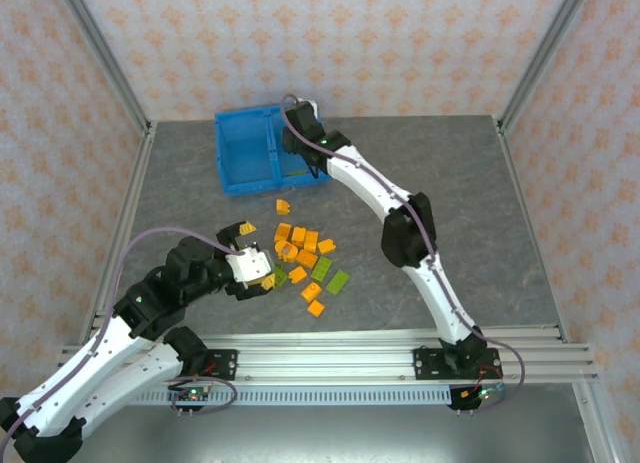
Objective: Sort the legos into containers by color
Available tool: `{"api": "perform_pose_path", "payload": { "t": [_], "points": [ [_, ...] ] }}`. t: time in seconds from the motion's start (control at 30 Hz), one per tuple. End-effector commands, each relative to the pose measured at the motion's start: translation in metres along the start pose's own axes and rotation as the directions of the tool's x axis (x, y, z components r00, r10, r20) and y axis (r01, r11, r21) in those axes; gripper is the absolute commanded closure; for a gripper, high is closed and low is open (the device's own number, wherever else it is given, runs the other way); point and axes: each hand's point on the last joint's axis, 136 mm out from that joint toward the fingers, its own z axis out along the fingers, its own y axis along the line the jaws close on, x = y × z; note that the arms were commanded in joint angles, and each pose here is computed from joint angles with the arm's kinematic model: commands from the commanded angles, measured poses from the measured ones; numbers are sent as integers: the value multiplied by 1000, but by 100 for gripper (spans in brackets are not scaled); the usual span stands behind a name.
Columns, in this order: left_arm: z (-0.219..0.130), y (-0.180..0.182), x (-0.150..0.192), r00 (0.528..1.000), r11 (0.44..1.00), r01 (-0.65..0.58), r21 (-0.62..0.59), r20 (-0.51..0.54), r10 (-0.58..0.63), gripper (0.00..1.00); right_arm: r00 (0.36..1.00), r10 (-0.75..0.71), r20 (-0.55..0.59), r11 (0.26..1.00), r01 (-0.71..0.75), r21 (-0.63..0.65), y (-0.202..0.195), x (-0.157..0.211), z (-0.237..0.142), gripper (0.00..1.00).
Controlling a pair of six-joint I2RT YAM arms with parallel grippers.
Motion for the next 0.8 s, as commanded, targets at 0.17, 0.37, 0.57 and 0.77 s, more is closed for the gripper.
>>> {"api": "perform_pose_path", "payload": {
  "t": [0.17,0.37,0.57,0.77],
  "points": [
    [-2,3,-2,1000,1000,-9,-18,5,9,0,999,-19,46,998,22,-56,8,-7,27,57],
    [-2,3,-1,1000,1000,-11,-18,3,11,0,1000,15,22,999,-14,-46,0,1,36,54],
    [-1,2,-2,1000,1000,-10,-13,5,10,0,999,25,22,997,-23,-79,11,-22,-1,52],
    [-2,0,-2,1000,1000,-13,-3,13,13,0,999,28,-19,997,-29,-70,5,-29,-87,49]
  ]
}}
